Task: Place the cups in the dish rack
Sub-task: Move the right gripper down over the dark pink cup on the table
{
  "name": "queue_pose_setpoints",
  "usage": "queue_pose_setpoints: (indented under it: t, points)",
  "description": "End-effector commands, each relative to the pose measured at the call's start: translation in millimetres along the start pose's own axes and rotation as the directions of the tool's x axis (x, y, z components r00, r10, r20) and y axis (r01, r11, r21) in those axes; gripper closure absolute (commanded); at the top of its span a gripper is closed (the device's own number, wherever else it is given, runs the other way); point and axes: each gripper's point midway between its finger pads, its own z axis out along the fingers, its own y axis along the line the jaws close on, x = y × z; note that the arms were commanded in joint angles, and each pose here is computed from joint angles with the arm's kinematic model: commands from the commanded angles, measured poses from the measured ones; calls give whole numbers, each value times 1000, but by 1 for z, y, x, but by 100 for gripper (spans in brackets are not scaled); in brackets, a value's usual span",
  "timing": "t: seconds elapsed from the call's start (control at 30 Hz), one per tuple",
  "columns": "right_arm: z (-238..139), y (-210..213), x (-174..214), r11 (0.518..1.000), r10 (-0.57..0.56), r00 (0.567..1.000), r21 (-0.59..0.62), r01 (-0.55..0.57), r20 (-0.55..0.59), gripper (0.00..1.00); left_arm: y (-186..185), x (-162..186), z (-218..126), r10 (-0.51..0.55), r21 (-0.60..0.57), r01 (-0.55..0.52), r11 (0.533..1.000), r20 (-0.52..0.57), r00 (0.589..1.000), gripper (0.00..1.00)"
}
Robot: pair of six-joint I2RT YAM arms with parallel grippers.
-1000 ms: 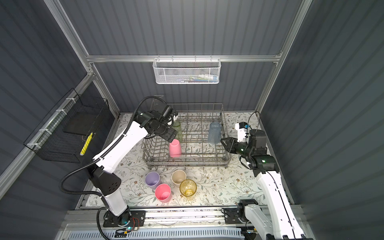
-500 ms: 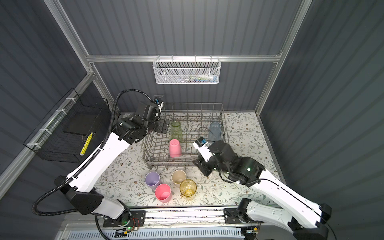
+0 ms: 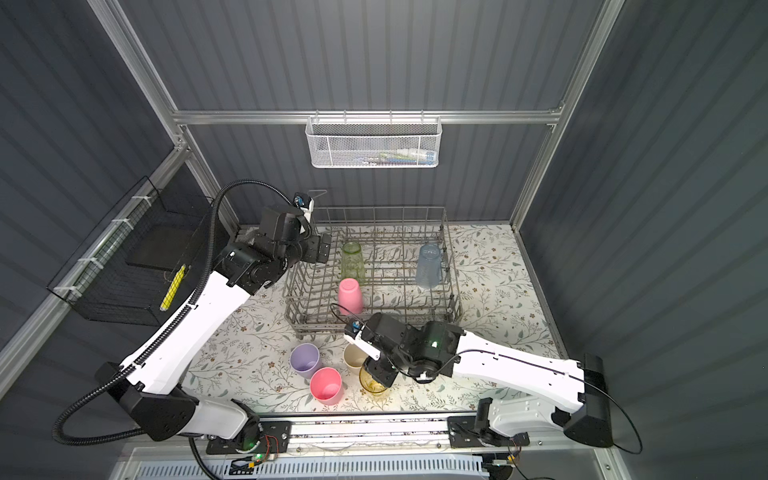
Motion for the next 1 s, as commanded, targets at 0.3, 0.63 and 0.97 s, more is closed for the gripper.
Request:
queue_pose_setpoints:
  t: [0.3, 0.63, 0.97]
  points:
    - [-8, 18, -20, 995, -100, 995, 13, 99, 26, 58, 5, 2, -1, -64, 35, 64, 997, 10, 998, 0]
    - [28, 63, -44, 960, -260, 965, -99, 262, 35, 59, 16, 5, 0, -115, 37, 116, 993, -14, 993, 0]
    - [49, 72, -60, 948, -292, 955, -118, 296, 47, 59, 16, 15, 2, -118, 52, 120, 991, -36, 992, 0]
